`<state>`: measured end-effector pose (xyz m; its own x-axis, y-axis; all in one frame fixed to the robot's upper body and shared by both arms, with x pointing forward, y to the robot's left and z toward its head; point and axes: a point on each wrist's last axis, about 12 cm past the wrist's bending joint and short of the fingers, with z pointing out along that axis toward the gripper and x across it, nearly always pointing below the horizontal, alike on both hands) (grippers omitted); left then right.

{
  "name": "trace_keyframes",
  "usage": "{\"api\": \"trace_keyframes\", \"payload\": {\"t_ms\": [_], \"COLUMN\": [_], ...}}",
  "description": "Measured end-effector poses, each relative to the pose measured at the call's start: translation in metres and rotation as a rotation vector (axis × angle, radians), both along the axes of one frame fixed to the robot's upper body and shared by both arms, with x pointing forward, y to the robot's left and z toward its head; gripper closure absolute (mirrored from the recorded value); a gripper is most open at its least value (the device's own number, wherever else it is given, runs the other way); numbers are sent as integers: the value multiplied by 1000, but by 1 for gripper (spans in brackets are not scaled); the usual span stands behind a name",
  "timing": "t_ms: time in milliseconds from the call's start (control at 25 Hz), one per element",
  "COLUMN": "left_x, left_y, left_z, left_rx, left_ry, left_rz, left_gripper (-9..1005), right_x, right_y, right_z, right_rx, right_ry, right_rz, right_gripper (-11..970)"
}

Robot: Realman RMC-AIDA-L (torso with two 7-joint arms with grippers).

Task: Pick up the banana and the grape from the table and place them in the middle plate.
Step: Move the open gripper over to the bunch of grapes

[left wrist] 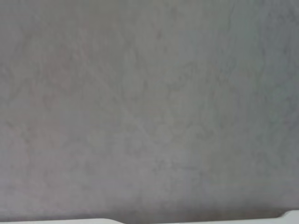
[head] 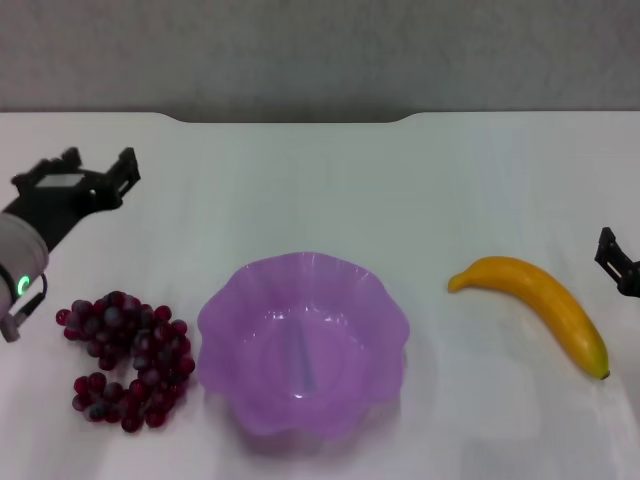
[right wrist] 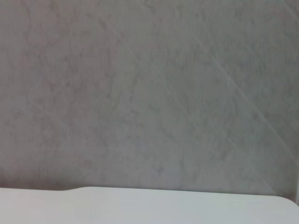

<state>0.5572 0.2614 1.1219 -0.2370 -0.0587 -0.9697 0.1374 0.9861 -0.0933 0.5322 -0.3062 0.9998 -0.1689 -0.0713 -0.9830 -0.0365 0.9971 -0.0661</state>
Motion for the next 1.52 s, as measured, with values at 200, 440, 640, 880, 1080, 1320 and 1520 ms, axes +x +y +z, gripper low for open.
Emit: {"api": "trace_keyframes", "payload": {"t_ms": [200,440,640,880,1080,1320,1520], "left_x": [0,12,26,46,58,60,60], "left_y": [-10,-36,-38,-25,-14,0,11], "left_z": [21,45,60,71,74,85,78], "left_rx": [102,213,332,407,390,415,403], "left_ry": [75,227,386,548,709,793,877], "left_rz": [132,126,69,98,66,33,-8], "left_gripper": [252,132,113,104,104,103,102], "right_x": [0,1,1,2,2,4,5], "right_y": [1,1,2,2,3,4,5], "right_z": [0,0,0,1,1,1,2], "right_rx": [0,1,3,4,4,3,2], "right_ry": [0,-1,0,-1,-2,5,4], "right_rz": [2,3,5,8,11,16,20], "right_gripper": [67,68,67,68,67,67,68]}}
